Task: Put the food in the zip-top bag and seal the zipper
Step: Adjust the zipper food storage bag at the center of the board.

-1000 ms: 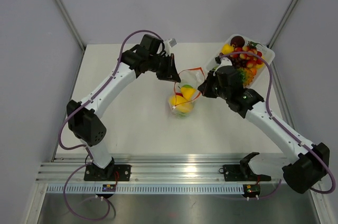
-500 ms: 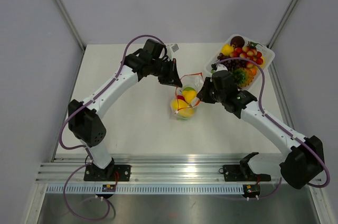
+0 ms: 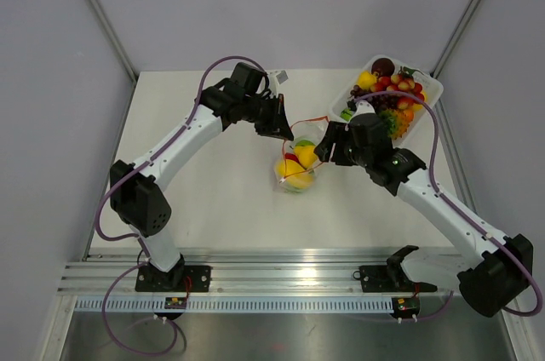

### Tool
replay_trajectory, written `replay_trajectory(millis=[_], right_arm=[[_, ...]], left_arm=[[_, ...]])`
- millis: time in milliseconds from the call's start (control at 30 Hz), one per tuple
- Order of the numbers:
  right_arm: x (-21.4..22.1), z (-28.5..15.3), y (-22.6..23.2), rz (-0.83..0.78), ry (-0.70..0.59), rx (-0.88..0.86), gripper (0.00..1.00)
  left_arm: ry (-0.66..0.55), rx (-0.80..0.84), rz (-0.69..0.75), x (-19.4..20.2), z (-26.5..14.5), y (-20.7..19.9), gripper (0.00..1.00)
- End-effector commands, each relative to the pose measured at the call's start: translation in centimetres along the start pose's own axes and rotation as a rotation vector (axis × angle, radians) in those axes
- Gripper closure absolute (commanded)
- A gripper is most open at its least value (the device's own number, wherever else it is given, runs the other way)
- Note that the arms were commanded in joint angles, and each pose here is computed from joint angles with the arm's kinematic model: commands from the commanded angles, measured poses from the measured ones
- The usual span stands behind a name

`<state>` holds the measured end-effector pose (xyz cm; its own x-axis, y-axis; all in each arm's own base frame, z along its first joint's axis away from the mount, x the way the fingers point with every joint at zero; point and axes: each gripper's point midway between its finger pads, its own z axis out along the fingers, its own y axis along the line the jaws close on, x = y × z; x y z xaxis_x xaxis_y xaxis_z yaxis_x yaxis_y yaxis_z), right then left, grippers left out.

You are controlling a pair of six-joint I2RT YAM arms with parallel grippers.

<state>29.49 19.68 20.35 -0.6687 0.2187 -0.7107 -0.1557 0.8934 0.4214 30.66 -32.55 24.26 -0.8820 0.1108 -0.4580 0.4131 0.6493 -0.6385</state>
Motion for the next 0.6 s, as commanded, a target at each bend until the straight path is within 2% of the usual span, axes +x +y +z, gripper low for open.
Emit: replay_trajectory(millis=[0, 400, 567], right_arm=[[-2.7, -1.8, 0.8, -0.017, -0.090, -0.021, 0.33], [-4.0, -3.5, 0.7, -0.033, -0.138, -0.006, 0.31], [-6.1, -4.9, 0.8, -0.055, -0.239, -0.009, 0.28]], left_arm=[[-0.059, 0.048, 0.055, -0.8, -1.8, -2.0, 1.00], [-0.055, 0.039, 0.081, -0.8, -1.7, -1.7, 1.00], [-0.043, 0.041, 0.098, -1.1, -1.3, -1.7, 1.00]])
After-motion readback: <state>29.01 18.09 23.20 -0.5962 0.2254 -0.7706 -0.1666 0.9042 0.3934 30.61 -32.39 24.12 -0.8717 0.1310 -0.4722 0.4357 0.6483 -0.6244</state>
